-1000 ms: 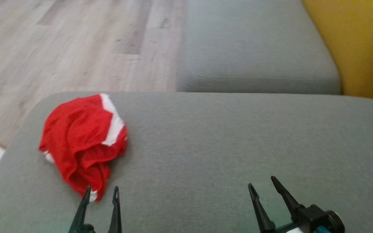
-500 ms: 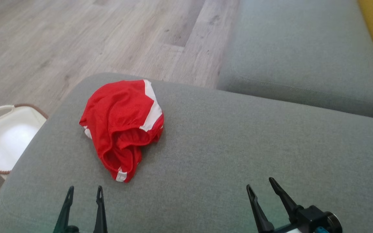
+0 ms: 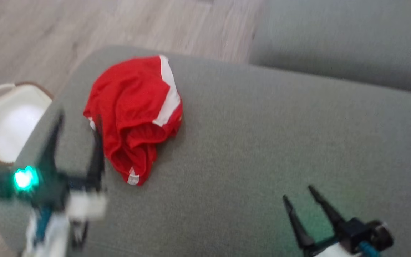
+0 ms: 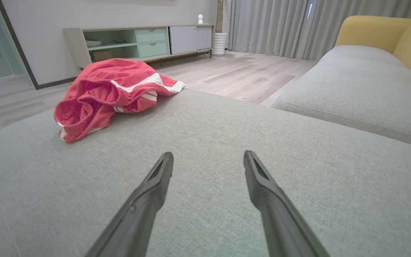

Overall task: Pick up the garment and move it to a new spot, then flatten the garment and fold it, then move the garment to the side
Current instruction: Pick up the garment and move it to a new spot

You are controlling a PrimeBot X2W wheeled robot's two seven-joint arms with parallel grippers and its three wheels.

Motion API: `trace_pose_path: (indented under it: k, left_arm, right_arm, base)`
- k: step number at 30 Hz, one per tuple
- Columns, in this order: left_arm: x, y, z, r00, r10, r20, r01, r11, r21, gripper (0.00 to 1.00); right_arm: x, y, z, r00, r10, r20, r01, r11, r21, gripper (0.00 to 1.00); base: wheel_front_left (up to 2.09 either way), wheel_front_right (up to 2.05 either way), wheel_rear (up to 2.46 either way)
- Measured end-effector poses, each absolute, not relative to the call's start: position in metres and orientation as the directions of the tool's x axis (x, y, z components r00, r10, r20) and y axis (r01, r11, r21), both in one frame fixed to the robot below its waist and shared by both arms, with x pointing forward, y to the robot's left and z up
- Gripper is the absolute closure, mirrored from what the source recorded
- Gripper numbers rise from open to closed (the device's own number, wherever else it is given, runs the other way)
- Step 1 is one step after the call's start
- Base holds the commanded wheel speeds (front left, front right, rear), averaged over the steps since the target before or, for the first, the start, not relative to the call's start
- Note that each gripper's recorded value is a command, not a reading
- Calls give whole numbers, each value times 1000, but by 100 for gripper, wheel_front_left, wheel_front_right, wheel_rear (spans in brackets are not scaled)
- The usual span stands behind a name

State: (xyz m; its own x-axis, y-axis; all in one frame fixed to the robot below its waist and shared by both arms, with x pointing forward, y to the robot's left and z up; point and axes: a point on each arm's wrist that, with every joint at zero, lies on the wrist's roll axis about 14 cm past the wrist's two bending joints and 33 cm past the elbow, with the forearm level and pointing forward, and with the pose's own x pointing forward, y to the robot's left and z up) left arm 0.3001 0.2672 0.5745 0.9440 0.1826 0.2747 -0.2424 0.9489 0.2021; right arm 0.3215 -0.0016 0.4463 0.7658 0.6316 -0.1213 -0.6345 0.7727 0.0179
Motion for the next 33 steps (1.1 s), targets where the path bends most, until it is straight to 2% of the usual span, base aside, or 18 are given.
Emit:
trace_pose_path:
  k: [4, 7, 11, 15, 19, 24, 25, 26, 33]
  left_arm:
    - [356, 275, 617, 928, 118, 354, -221, 938, 266, 0]
    - [400, 282, 619, 945, 103, 309, -200, 932, 302, 0]
    - [456, 294, 587, 987, 115, 112, -147, 925, 350, 0]
    - [494, 305, 537, 979, 162, -121, -109, 927, 359, 0]
    - [506, 309, 477, 914, 205, -351, -89, 943, 320, 0]
    - [489, 317, 409, 784, 250, -569, -87, 950, 299, 0]
    - [487, 316, 402, 775, 250, -581, -88, 952, 292, 43]
    - [490, 316, 403, 787, 250, -564, -94, 952, 291, 100]
    - [519, 309, 468, 925, 193, -328, -97, 953, 286, 100]
  right_arm:
    - [347, -11, 439, 757, 639, -138, -647, 762, -21, 0]
    - [363, -17, 431, 749, 645, -151, -656, 754, -34, 0]
    - [374, -27, 410, 738, 645, -198, -662, 749, -29, 0]
    - [375, -34, 390, 716, 655, -243, -678, 735, -16, 0]
    - [378, -39, 378, 710, 653, -264, -676, 737, 6, 0]
    - [380, -47, 366, 710, 642, -291, -666, 745, 18, 0]
    - [381, -49, 364, 712, 638, -293, -662, 749, 21, 0]
    - [382, -50, 363, 716, 633, -295, -656, 754, 25, 0]
    - [383, -43, 373, 717, 643, -270, -665, 747, 13, 0]
  base:
    - [0, 0, 0]
    - [0, 0, 0]
    - [0, 0, 0]
    - [0, 0, 0]
    - [0, 0, 0]
    - [0, 0, 0]
    - [0, 0, 0]
    - [0, 0, 0]
    - [0, 0, 0]
